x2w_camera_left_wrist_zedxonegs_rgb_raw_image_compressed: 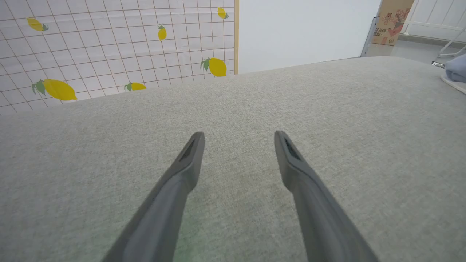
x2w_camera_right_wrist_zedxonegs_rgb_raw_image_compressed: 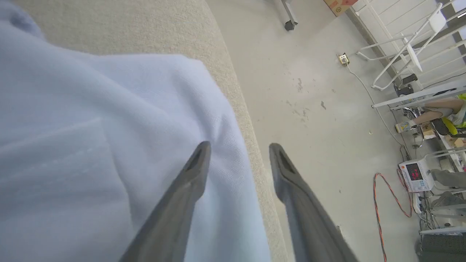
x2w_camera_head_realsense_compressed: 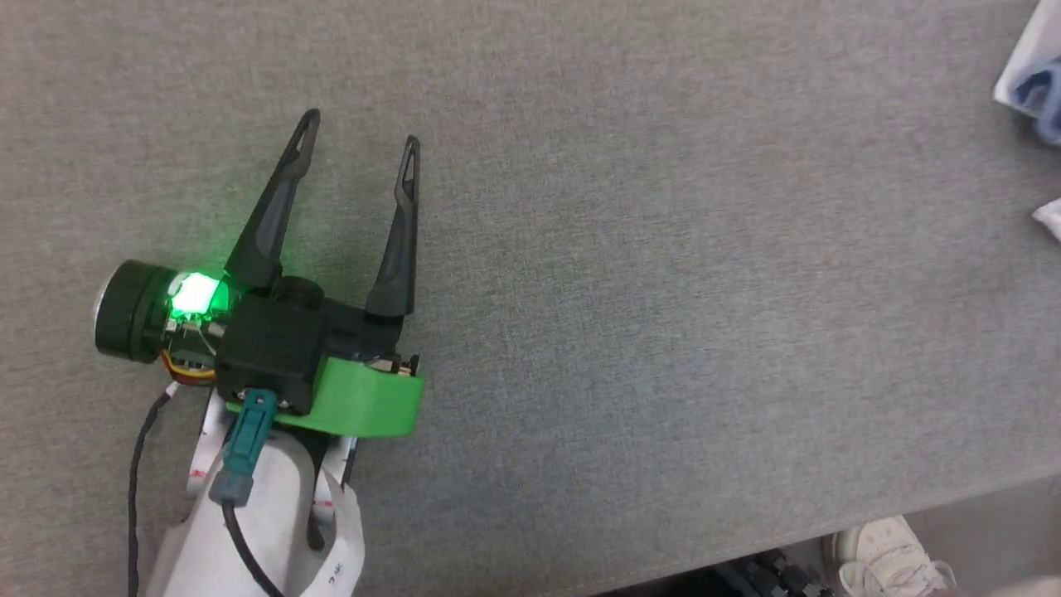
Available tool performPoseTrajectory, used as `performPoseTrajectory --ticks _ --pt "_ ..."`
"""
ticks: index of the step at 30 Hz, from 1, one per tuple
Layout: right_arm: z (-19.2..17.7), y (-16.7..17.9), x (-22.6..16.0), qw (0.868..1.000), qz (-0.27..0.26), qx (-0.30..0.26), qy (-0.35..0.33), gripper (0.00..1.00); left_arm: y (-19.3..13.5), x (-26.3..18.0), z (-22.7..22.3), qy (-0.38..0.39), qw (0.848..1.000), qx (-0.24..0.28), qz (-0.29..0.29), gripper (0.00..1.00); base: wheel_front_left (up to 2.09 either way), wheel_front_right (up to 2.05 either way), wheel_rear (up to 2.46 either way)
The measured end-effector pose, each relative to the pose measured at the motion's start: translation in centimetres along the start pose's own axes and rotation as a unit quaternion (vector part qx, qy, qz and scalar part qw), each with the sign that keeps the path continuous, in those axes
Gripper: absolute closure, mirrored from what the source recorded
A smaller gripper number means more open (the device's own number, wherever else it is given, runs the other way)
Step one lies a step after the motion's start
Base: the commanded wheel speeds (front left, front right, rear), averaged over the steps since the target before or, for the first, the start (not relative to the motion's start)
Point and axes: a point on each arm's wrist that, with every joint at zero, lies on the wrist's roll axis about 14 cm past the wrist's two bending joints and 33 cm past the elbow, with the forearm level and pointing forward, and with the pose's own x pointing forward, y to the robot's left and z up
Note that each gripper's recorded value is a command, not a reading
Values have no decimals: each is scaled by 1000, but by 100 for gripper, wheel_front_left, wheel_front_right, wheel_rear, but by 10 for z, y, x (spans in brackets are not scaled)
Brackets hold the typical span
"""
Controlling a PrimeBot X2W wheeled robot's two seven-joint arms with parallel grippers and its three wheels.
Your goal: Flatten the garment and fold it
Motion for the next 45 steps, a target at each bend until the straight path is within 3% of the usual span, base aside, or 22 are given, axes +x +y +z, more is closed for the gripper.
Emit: performPoseTrajectory --ticks 6,14,23,30,38,45 --pt "-5 9 8 1000 5 3 6 0 9 0 4 -15 1000 3 17 0 0 0 0" --pt "1 -5 2 999 -3 34 -15 0 25 -12 19 -37 997 -24 68 0 0 0 0" --pt "39 -15 -24 988 6 110 -109 0 28 -38 54 -61 993 -32 96 0 0 0 0" --pt "70 7 -72 960 50 188 -199 0 26 -77 80 -67 990 -35 117 0 0 0 0" --pt "104 41 -160 904 126 275 -301 0 24 -119 116 -93 985 -27 141 0 0 0 0" --pt "110 60 -224 873 157 296 -353 0 20 -145 138 -113 983 -10 145 0 0 0 0"
